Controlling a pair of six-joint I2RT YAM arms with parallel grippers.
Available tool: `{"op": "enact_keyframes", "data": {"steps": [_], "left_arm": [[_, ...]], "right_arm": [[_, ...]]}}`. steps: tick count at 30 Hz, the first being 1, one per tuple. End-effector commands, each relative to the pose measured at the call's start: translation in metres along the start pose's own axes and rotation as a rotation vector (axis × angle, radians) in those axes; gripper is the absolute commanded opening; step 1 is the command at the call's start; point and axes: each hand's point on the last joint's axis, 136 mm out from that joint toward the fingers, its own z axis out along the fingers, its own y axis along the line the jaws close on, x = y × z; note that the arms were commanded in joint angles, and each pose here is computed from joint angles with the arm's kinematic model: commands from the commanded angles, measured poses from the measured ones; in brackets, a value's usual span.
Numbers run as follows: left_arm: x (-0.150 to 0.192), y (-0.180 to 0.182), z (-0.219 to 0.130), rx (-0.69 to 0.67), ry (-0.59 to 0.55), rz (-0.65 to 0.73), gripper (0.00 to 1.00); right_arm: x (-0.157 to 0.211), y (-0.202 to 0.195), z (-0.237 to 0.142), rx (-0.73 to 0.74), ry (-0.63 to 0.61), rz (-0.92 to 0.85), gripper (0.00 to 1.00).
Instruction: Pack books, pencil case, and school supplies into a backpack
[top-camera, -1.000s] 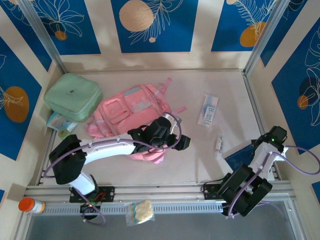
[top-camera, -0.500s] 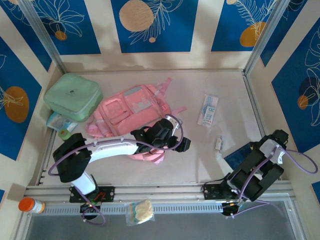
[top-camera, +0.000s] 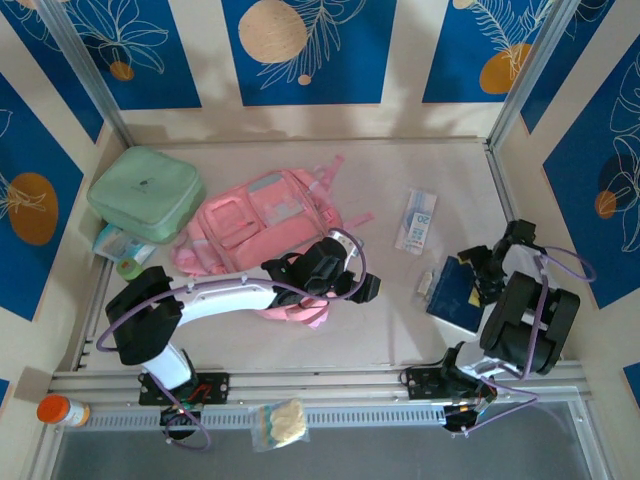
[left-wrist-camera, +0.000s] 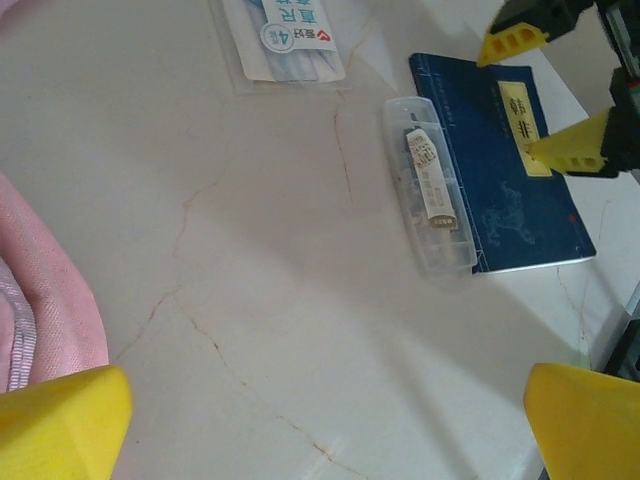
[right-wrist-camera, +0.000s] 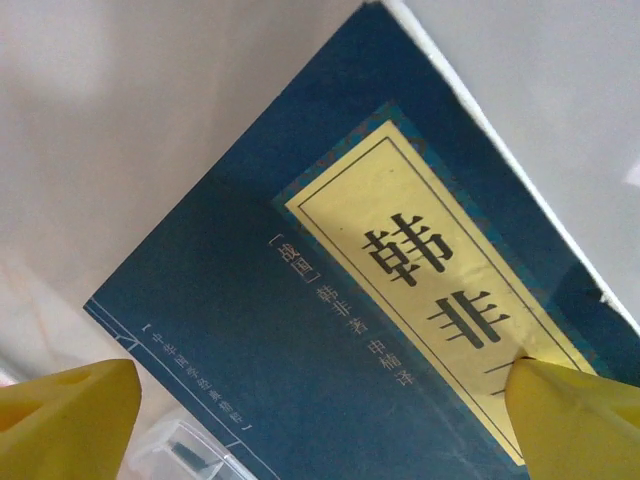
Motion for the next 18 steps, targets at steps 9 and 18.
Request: {"op": "enact_keyframes", "data": {"steps": [9,18], "left_arm": [[0.001,0.006,-0.005,-0.040,-0.012,-0.085,1.00],[0.018,-0.037,0.019,0.092,0.031,-0.168,0.85]], "right_arm": [[0.116,0.056,0.005,-0.071,0.262,-0.263,0.93],[0.068,0.037,-0.024,-0.063,0.161,-0.274,0.94]]}}
